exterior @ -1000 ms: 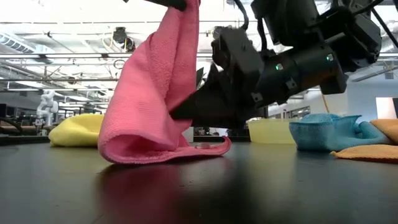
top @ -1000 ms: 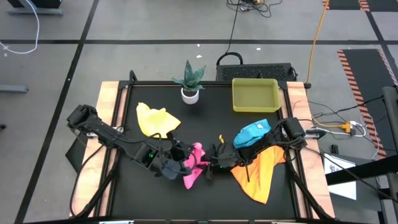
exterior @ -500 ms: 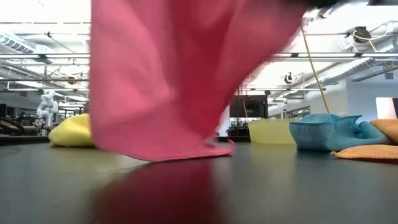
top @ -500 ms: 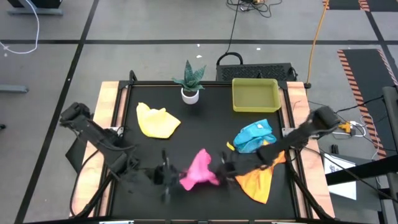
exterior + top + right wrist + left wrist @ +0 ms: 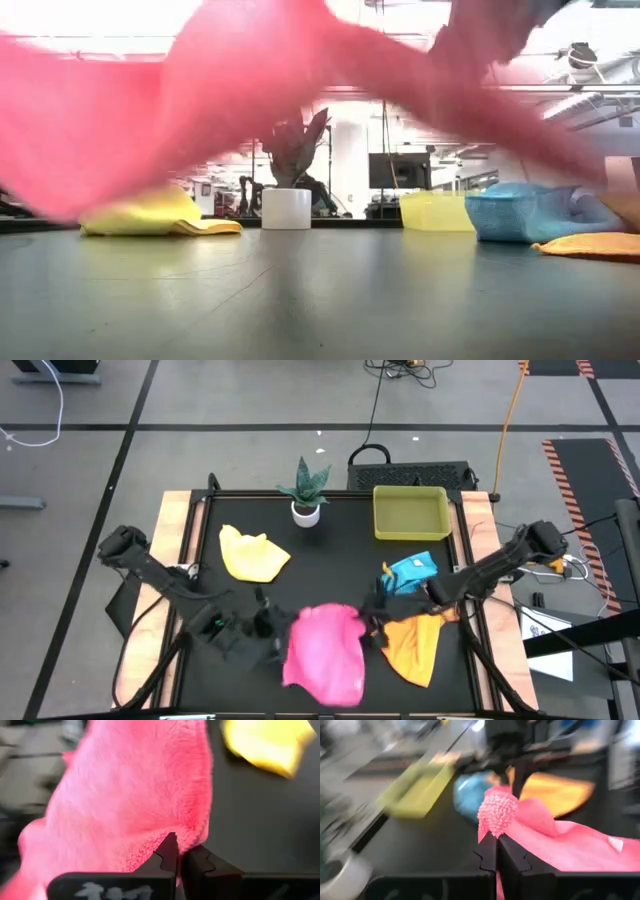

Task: Fold microfiber towels
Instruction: Fold the pink microfiber cloth

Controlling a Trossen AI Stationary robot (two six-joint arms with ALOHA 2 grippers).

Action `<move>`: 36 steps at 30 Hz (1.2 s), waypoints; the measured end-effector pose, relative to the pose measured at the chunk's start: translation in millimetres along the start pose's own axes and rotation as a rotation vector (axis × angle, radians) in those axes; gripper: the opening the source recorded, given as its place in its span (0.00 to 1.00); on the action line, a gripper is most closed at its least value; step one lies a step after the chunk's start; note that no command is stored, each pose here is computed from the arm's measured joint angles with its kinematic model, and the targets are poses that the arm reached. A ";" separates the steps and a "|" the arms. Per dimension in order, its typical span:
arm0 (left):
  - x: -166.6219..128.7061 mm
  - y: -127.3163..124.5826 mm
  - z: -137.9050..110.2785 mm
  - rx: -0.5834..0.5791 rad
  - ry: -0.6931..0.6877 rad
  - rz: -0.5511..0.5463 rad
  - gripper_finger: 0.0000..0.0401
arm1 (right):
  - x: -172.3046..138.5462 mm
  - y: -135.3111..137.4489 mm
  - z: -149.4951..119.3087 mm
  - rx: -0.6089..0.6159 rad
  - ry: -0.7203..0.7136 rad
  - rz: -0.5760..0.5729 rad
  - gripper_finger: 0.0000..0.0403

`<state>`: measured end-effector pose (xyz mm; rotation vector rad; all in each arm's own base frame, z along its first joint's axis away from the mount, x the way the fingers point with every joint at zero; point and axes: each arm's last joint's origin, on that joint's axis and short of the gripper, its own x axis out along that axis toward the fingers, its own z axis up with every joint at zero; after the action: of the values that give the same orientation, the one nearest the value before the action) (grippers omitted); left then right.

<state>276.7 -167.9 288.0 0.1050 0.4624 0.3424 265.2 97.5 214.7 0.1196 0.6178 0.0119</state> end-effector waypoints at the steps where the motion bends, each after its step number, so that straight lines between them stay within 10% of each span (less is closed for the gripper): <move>1: 9.2 4.8 -8.9 -0.018 0.020 0.030 0.02 | 5.4 -9.8 -6.6 0.016 0.028 -0.034 0.00; 13: 68.3 58.0 -110.5 -0.235 0.155 0.186 0.04 | 32.1 -77.1 -35.4 0.016 0.140 -0.237 0.10; 24: 66.0 53.5 -113.7 -0.221 0.138 0.148 0.04 | 12.1 -82.1 -29.4 0.323 0.137 -0.207 0.43; 36: 63.3 47.5 -110.1 -0.186 0.102 0.112 0.05 | 34.6 -99.0 -72.1 0.581 0.047 -0.110 0.46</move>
<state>265.7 -99.0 171.8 -0.0683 0.5244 0.5008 249.3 8.6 125.0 0.6483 0.6604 -0.2733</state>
